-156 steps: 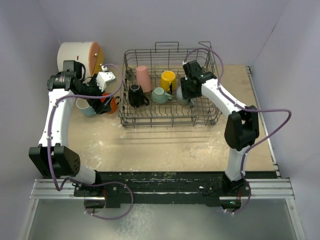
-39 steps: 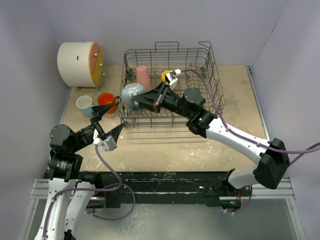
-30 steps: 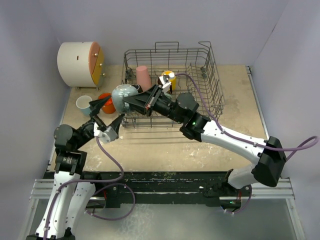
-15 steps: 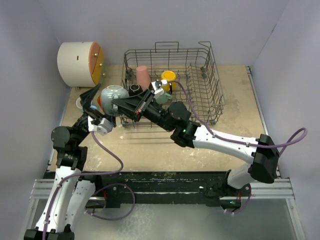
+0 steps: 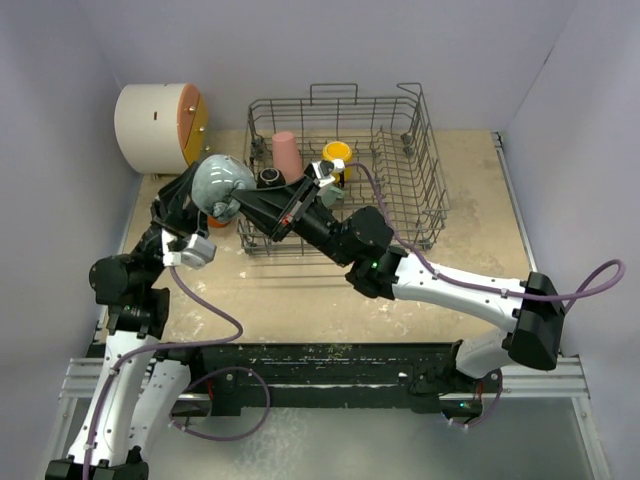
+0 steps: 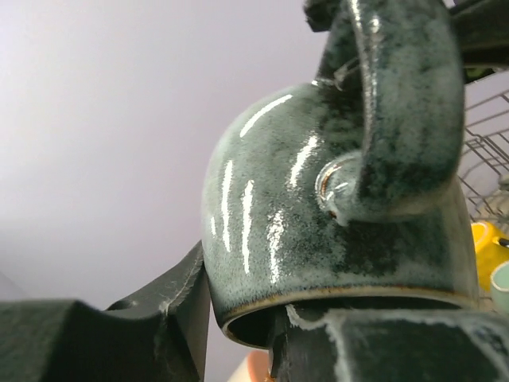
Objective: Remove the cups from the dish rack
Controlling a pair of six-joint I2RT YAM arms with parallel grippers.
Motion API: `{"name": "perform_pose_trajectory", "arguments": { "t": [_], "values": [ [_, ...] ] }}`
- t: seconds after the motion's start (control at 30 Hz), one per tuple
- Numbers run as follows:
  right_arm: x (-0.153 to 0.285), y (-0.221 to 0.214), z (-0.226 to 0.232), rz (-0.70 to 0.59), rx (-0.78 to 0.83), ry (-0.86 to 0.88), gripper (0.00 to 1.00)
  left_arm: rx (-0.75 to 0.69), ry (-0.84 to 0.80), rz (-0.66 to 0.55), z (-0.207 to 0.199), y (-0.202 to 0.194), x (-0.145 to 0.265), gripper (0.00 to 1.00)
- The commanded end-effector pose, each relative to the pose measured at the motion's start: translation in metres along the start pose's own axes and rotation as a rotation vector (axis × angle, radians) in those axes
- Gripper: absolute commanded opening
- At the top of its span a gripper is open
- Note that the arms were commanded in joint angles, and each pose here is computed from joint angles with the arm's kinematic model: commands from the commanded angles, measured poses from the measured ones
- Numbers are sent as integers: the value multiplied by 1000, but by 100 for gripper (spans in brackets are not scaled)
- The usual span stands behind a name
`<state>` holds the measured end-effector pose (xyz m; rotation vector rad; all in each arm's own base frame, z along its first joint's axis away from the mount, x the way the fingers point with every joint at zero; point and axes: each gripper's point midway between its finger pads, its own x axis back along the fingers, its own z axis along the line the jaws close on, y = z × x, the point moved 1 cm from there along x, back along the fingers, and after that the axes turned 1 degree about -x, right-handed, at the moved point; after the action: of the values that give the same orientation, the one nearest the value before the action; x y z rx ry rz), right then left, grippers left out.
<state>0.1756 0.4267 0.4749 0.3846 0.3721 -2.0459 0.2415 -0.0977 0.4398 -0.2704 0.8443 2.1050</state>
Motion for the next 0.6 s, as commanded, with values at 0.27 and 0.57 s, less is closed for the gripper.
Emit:
{"name": "perform_pose_trajectory", "arguments": {
  "t": [0.27,0.57],
  "values": [
    [24,-36,29,224,55,43,7,-189,23,-149,25,53,1,0],
    [71,16,19,96,317,-228,56,-164,30,-131,34,56,-2,0]
  ]
}}
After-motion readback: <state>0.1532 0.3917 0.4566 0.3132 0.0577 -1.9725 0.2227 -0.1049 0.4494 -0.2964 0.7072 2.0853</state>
